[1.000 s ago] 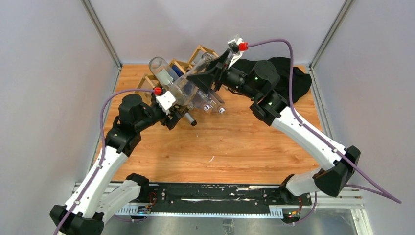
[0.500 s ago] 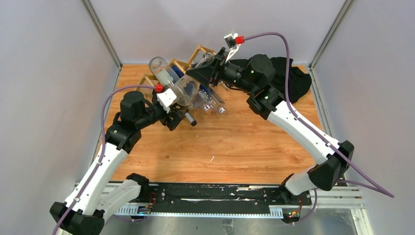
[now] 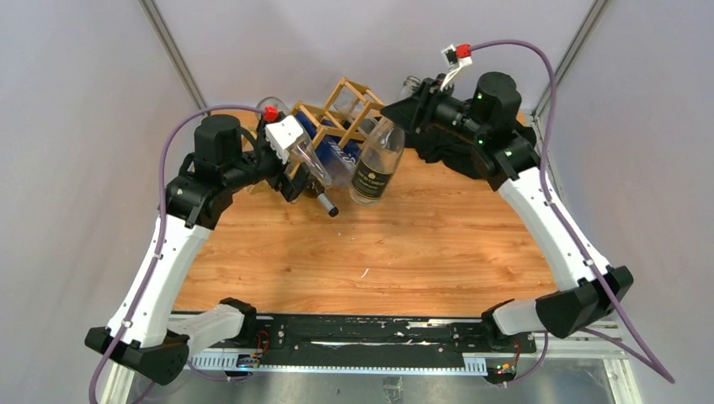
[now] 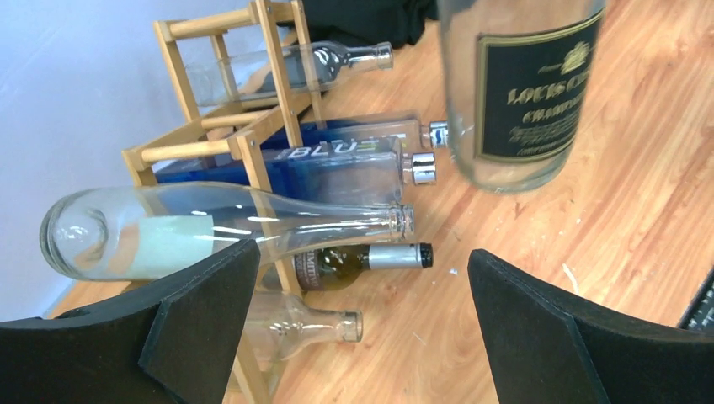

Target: Take the wine bottle off the wine rack

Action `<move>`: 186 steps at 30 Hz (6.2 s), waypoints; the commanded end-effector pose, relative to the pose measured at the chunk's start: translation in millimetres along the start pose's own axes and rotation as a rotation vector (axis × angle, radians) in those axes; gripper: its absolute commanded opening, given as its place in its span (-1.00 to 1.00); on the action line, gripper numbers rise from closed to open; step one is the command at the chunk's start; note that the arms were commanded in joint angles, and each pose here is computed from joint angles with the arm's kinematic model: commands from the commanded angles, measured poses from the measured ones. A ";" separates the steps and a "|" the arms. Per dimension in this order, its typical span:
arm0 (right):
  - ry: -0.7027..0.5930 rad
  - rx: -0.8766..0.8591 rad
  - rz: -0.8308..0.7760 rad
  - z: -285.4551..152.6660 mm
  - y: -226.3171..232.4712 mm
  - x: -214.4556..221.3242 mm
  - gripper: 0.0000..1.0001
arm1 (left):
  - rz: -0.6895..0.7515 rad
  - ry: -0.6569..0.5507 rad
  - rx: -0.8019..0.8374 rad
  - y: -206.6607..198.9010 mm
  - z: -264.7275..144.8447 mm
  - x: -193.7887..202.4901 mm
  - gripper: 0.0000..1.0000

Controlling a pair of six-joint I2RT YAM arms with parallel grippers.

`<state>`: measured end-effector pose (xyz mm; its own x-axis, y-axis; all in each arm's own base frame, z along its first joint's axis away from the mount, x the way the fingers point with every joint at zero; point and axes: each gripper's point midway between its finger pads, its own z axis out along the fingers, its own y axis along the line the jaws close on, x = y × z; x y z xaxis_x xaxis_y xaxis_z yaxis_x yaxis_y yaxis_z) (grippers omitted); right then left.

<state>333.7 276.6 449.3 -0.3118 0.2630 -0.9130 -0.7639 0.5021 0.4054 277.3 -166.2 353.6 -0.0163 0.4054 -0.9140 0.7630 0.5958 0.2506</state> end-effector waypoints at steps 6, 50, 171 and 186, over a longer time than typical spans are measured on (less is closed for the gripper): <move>-0.174 0.059 -0.156 -67.7 20.8 -76.9 -1.00 | -0.153 0.152 0.017 18.0 -4.7 18.5 1.00; -0.012 0.733 -0.291 -20.0 -251.6 12.0 -1.00 | -0.324 0.258 -0.156 75.8 -10.3 32.6 1.00; 0.529 0.100 0.123 167.4 -11.5 233.6 0.57 | -0.300 0.334 -0.178 87.3 -28.0 73.3 1.00; 0.492 0.129 0.077 172.0 -20.0 229.5 -0.01 | -0.308 0.339 -0.184 88.8 -27.6 73.5 1.00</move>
<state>376.8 460.0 232.5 -0.6447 -0.0988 -0.7580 -0.6371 0.6175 0.4613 327.3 -64.9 313.1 -0.4536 0.3839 -0.8043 0.5672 0.8204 0.0718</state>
